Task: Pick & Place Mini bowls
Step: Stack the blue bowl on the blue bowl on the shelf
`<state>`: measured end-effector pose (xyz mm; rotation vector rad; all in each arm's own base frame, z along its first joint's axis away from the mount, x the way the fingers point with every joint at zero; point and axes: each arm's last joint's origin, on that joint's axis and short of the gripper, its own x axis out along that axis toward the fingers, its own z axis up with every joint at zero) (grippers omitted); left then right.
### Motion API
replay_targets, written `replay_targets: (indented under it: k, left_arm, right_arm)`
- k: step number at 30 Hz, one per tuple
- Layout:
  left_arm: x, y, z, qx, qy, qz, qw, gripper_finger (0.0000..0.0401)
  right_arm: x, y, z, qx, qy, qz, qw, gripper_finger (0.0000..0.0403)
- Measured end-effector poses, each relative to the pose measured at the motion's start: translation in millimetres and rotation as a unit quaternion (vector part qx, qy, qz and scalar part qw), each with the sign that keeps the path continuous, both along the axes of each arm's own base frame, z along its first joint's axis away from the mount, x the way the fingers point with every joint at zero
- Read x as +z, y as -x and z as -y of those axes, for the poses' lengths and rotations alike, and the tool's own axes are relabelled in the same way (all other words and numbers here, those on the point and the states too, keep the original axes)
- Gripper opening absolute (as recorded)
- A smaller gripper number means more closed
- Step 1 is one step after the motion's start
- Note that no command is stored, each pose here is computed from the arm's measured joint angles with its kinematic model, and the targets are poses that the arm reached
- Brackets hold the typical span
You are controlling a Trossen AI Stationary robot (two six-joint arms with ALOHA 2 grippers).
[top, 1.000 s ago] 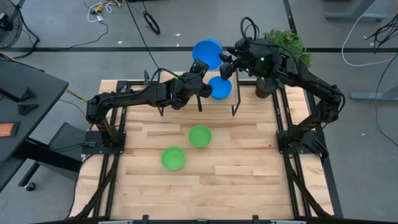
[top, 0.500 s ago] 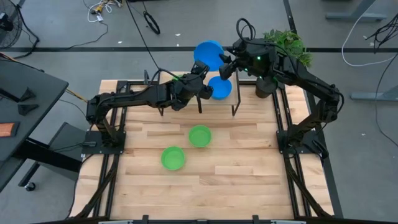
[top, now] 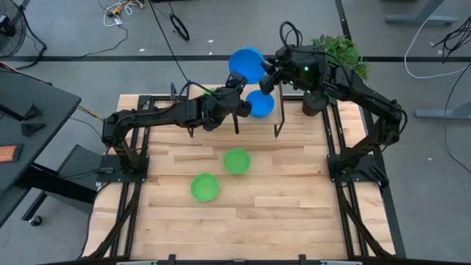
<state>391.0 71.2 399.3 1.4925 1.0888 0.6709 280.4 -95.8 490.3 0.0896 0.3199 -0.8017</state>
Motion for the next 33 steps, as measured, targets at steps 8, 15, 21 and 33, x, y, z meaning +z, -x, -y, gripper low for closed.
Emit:
replay_targets:
  k: [8, 15, 21, 33]
  left_arm:
    - [0.3, 0.2, 0.0, 0.000, 0.000, 0.000, 1.000, 0.0007]
    - [0.4, 0.2, 0.2, 0.000, 0.000, 0.001, 1.000, 0.0006]
    - [0.4, -0.1, 0.9, -0.005, 0.001, 0.001, 1.000, 0.0026]
    - [-0.4, -2.9, 5.9, -0.043, 0.037, 0.046, 0.997, 0.0073]
  right_arm:
    - [-0.1, -0.1, -0.2, 0.002, -0.001, 0.000, 1.000, 0.0054]
    - [-0.1, 0.0, -0.1, 0.000, 0.000, 0.000, 1.000, 0.0016]
    - [-0.3, 0.2, 0.1, -0.002, 0.000, -0.002, 1.000, 0.0004]
    - [-0.7, -0.4, -0.7, 0.013, -0.005, -0.002, 1.000, 0.0001]
